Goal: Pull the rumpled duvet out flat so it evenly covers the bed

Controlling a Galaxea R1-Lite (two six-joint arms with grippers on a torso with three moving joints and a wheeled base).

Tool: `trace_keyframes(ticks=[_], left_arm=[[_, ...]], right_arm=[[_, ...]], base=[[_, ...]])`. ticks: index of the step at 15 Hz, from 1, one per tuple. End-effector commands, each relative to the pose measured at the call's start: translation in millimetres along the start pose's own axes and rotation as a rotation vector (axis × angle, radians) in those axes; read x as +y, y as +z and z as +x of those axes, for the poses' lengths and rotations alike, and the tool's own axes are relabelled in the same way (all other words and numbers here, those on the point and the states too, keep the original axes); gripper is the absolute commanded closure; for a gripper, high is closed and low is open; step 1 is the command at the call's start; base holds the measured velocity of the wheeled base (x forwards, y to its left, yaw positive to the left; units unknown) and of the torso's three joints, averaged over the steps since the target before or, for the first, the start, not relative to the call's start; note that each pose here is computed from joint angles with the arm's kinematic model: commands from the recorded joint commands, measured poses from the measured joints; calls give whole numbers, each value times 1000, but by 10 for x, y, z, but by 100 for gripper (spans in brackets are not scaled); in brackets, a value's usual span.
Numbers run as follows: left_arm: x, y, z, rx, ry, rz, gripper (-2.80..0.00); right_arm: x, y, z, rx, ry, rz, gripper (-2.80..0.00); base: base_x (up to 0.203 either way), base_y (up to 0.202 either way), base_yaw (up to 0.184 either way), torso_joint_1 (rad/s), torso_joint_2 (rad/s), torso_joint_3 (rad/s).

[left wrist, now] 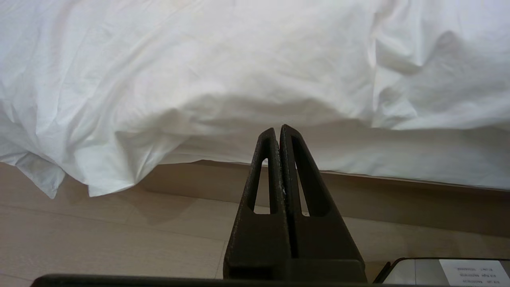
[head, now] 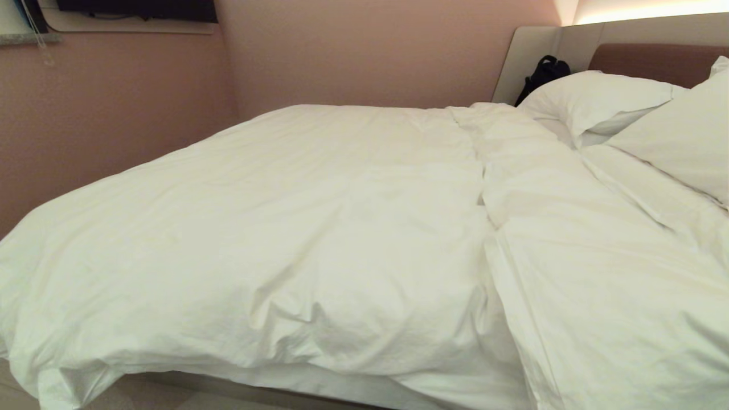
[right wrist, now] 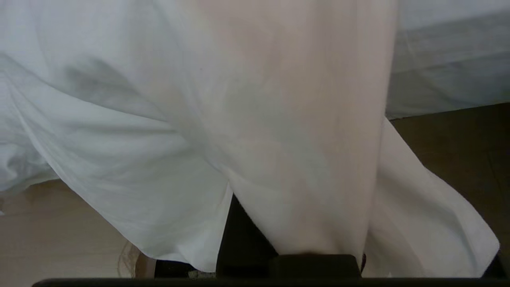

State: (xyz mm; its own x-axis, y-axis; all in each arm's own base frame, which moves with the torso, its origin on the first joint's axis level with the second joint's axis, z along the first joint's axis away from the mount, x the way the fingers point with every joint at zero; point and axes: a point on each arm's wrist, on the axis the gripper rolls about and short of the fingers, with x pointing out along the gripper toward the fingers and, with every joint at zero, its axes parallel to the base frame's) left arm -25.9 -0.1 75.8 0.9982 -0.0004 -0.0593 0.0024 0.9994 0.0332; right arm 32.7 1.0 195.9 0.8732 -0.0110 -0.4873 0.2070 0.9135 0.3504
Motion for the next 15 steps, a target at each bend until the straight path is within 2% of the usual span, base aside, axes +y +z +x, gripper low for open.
trace_keyframes(ticks=[1,10,13,15], left_arm=[[0,0,0,0,0,0,0],[0,0,0,0,0,0,0],[0,0,0,0,0,0,0],[0,0,0,0,0,0,0]], right_arm=[[-44,-59,-81,-43,-4,7,0],[-173,-267,-302,-135,32,12,0],[-244,-382,-431,-213,69,13,0],[-292,-470,-470,-231,76,7,0]], base=[[0,0,0,0,0,0],[0,0,0,0,0,0],[0,0,0,0,0,0],[0,0,0,0,0,0]])
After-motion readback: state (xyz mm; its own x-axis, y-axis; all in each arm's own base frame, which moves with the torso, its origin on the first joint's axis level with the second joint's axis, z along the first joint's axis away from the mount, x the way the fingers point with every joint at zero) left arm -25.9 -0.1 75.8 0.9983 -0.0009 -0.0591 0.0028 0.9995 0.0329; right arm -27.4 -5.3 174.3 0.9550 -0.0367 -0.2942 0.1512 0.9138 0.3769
